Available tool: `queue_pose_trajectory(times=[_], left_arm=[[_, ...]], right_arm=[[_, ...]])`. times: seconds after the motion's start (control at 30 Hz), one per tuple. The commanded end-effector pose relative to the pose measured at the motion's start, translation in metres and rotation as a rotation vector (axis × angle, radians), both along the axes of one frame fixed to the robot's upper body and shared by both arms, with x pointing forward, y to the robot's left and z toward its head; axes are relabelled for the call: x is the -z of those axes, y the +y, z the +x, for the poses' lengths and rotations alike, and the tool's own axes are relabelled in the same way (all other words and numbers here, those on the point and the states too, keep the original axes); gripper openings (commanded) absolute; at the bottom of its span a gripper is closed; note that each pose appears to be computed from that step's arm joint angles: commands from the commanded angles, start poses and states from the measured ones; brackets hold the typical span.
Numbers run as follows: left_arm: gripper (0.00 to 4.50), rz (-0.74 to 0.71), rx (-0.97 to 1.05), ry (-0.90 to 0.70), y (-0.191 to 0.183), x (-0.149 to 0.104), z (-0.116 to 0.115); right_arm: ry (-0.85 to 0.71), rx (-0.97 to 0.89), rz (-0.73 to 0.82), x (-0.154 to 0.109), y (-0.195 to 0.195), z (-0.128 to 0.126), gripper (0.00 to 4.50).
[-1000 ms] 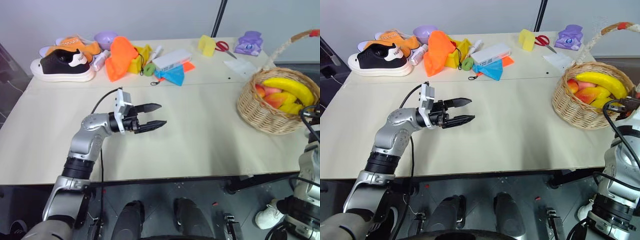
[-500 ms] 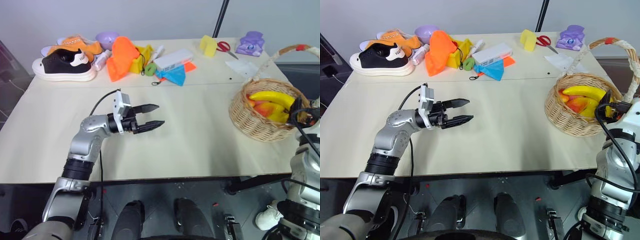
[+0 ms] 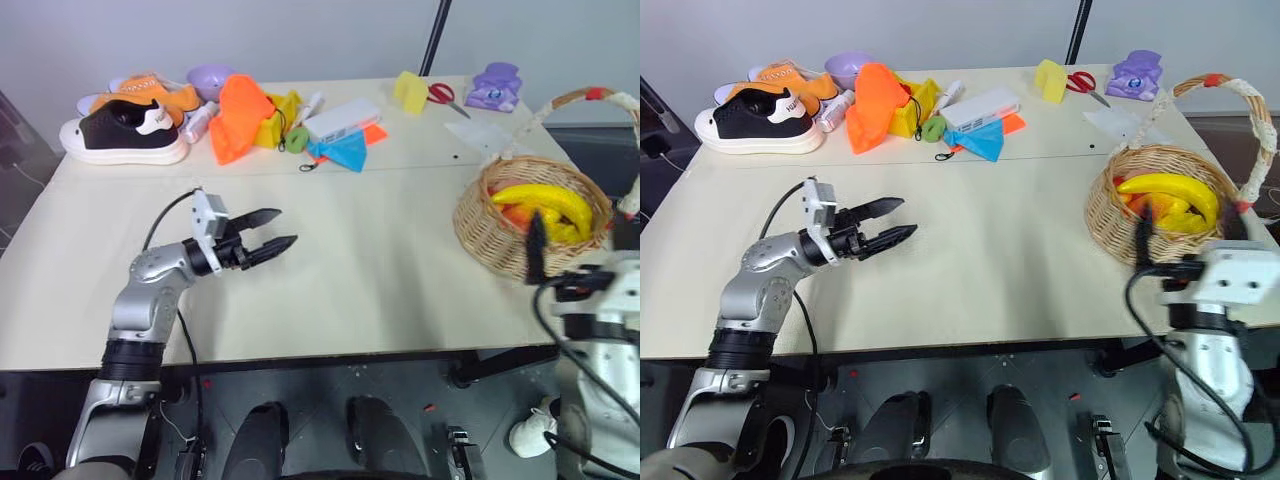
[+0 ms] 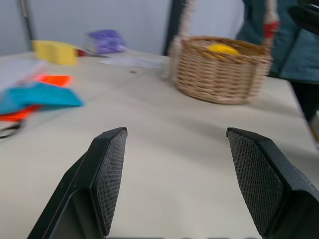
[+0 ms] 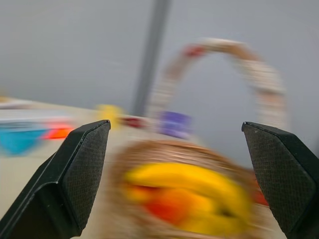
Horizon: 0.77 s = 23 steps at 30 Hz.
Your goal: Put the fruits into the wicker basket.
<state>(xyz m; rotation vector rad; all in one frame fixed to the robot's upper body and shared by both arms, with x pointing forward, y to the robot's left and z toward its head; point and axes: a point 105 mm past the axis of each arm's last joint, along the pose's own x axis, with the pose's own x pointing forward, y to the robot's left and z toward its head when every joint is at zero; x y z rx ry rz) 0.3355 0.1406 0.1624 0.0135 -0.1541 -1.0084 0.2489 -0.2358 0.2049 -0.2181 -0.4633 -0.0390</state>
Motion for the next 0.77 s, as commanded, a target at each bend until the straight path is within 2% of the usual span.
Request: queue_pose_trajectory(times=[0.03, 0.1, 0.17, 0.23, 0.47, 0.67, 0.77], left_arm=[[3.42, 0.0, -0.199, -0.053, 0.033, -0.01, 0.004], [3.42, -0.006, -0.256, -0.048, 0.042, -0.009, 0.002], [3.42, 0.014, -0.377, -0.064, 0.06, -0.007, -0.001], [3.42, -0.003, -0.488, -0.093, 0.077, -0.012, -0.007], [3.42, -0.041, -0.788, -0.118, 0.125, -0.013, -0.031], [3.42, -0.031, -0.921, -0.116, 0.142, -0.01, -0.044], [3.42, -0.028, -0.962, -0.096, 0.148, -0.004, -0.045]], right_arm=[[0.096, -0.317, -0.058, 0.012, 0.047, 0.025, 4.41], [0.156, -0.454, -0.073, 0.022, 0.065, 0.034, 4.41], [0.24, -0.697, -0.09, 0.033, 0.099, 0.041, 4.41], [0.271, -0.844, -0.123, 0.037, 0.12, 0.045, 4.41], [0.296, -1.027, -0.254, 0.048, 0.15, 0.062, 4.41], [0.299, -1.081, -0.281, 0.056, 0.161, 0.068, 4.41], [0.314, -1.103, -0.351, 0.061, 0.163, 0.064, 4.41]])
